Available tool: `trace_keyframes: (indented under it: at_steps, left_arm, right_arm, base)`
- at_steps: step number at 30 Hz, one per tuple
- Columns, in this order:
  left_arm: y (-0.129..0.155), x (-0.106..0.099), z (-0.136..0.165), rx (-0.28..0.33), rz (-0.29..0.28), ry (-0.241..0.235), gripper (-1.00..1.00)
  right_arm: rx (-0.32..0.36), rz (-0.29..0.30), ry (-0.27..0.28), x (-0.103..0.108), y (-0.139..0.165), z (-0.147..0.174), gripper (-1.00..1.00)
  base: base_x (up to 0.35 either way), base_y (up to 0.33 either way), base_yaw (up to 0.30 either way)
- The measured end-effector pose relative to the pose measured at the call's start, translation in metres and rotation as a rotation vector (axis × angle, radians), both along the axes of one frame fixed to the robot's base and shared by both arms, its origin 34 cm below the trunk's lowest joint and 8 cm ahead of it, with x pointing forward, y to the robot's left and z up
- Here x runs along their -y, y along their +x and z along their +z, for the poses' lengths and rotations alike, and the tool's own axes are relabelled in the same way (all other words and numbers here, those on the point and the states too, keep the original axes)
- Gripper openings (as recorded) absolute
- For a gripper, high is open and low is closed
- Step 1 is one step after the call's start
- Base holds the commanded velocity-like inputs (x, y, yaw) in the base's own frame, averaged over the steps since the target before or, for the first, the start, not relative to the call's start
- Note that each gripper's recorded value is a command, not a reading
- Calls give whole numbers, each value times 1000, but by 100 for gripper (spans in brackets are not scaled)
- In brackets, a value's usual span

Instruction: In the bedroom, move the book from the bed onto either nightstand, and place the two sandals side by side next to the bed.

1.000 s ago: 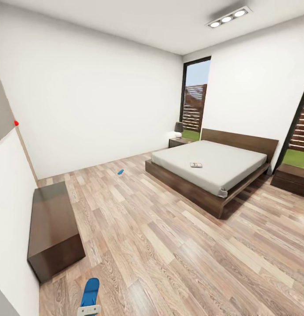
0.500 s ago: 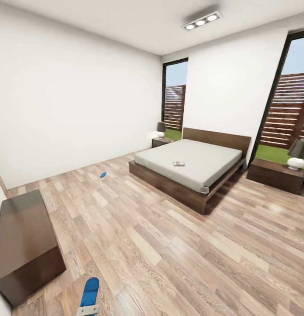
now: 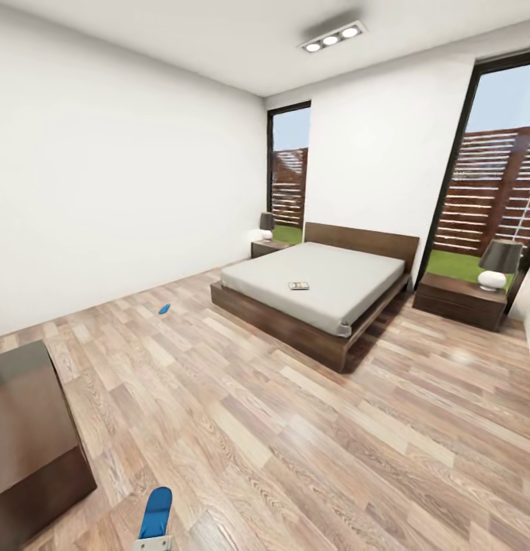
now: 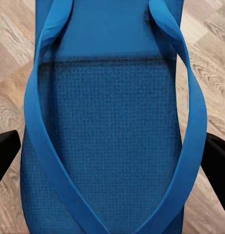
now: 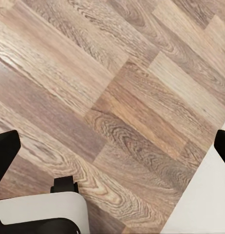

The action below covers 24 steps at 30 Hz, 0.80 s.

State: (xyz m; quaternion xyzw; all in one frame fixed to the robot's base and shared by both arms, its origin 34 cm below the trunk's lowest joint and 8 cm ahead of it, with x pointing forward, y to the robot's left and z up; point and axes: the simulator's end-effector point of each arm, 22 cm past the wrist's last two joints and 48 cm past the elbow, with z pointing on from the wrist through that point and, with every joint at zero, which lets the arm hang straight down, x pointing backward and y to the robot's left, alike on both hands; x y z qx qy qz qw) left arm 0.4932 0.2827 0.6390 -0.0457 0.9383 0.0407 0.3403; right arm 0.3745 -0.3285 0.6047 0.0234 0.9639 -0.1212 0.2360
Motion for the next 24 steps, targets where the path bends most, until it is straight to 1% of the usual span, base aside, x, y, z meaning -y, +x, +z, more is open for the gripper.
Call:
trace_keyframes:
  at_steps: [14, 18, 24]
  left_arm:
    - [-1, 0, 0, -1, -1, 0, -100]
    - [-1, 0, 0, -1, -1, 1, -100]
    - [-1, 0, 0, 0, -1, 1, -100]
  right_arm:
    - [-1, 3, 1, -1, 0, 0, 100]
    - [-1, 3, 1, -1, 0, 0, 100]
    - [-1, 4, 2, -2, 0, 0, 100]
  base:
    - [102, 0, -267]
    - [141, 0, -136]
    - [225, 0, -40]
